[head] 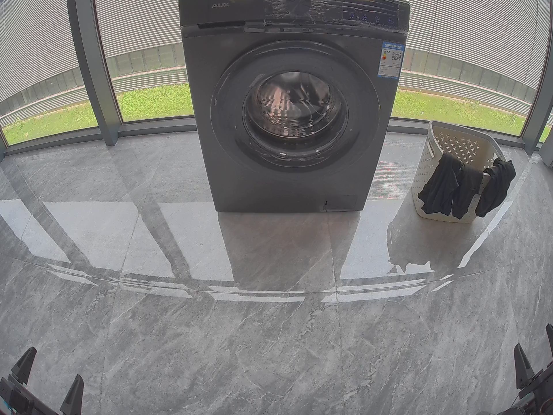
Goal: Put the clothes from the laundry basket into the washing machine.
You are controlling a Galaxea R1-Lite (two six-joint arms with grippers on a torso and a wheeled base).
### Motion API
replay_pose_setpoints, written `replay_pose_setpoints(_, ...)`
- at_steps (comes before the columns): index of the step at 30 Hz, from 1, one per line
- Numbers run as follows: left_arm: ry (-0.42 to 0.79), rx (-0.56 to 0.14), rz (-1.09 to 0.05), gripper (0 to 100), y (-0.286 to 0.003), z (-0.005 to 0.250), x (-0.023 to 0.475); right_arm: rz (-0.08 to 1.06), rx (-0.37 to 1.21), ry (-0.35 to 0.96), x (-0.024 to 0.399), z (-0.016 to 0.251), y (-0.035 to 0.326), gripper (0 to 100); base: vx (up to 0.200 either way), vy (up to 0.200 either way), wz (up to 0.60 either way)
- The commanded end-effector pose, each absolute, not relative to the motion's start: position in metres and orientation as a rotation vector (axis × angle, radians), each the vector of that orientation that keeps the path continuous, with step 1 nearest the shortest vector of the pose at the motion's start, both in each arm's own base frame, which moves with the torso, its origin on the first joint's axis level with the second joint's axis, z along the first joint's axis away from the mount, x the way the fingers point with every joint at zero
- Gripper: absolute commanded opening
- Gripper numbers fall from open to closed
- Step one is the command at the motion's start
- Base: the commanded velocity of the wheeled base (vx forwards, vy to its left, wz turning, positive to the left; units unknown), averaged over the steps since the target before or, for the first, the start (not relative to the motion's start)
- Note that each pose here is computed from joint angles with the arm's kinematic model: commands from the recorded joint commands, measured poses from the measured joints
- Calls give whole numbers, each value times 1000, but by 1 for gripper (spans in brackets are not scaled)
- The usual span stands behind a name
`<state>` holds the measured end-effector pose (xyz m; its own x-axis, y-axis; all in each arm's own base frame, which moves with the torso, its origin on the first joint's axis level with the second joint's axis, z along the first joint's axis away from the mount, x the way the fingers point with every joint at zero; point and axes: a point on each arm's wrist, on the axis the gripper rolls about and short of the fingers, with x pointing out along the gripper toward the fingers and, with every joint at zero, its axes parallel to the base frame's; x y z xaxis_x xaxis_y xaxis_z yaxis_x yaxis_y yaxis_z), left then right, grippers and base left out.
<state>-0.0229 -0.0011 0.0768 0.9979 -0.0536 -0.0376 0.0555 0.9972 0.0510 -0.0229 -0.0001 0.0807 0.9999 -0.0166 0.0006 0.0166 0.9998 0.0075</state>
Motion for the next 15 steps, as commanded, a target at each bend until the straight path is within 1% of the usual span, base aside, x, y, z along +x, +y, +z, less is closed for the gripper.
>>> replay_pose_setpoints(1, 37, 50, -56, 100, -1, 72, -23, -17, 6, -2, -23, 76, 0, 100, 0, 0, 0)
replay_pose_setpoints(15, 35, 50, -56, 100, -1, 72, -23, -17, 8, 0, -23, 75, 0, 100, 0, 0, 0)
